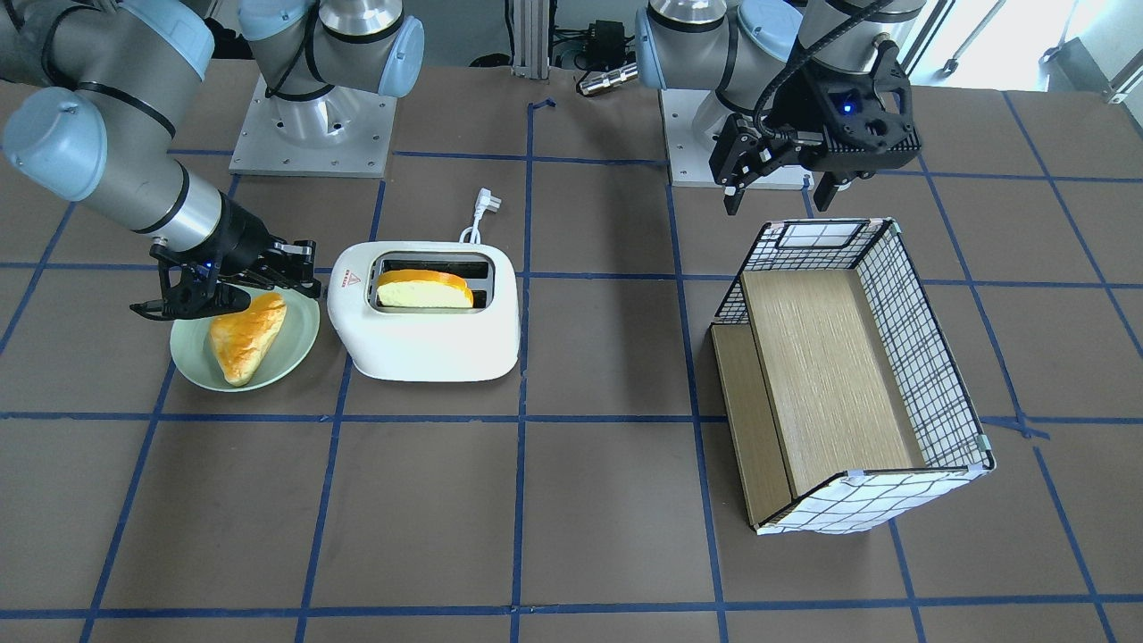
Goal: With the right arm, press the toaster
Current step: 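Press the toaster lever down with the right gripper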
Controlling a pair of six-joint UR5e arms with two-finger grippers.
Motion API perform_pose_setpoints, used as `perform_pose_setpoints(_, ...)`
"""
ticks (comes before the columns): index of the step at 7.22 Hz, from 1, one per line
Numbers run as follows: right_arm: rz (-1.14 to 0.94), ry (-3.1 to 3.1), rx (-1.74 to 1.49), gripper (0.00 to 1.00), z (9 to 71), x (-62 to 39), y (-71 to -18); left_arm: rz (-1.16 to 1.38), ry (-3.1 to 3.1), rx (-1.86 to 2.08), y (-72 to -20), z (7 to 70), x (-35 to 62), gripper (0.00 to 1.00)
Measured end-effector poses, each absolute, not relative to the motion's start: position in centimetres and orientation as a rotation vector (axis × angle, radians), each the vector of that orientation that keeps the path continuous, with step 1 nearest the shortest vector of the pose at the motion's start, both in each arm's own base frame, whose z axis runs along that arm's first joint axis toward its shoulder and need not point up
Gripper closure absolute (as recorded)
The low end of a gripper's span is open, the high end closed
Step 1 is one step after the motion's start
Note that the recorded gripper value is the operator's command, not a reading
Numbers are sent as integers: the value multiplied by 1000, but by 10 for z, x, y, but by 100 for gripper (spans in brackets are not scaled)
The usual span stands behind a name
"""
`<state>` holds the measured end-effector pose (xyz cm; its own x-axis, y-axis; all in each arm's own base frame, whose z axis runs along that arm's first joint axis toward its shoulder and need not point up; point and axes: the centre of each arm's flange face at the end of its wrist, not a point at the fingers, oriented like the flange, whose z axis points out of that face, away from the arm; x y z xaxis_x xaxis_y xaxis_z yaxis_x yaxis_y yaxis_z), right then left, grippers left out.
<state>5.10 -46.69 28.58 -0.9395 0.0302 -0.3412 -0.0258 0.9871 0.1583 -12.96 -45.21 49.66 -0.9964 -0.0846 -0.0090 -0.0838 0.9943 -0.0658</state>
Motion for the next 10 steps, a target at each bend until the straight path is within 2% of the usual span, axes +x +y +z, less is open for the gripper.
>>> perform_pose_setpoints(10, 270, 2753, 4, 100, 262, 51, -472, -102, 3125, -132, -452, 497, -130, 0)
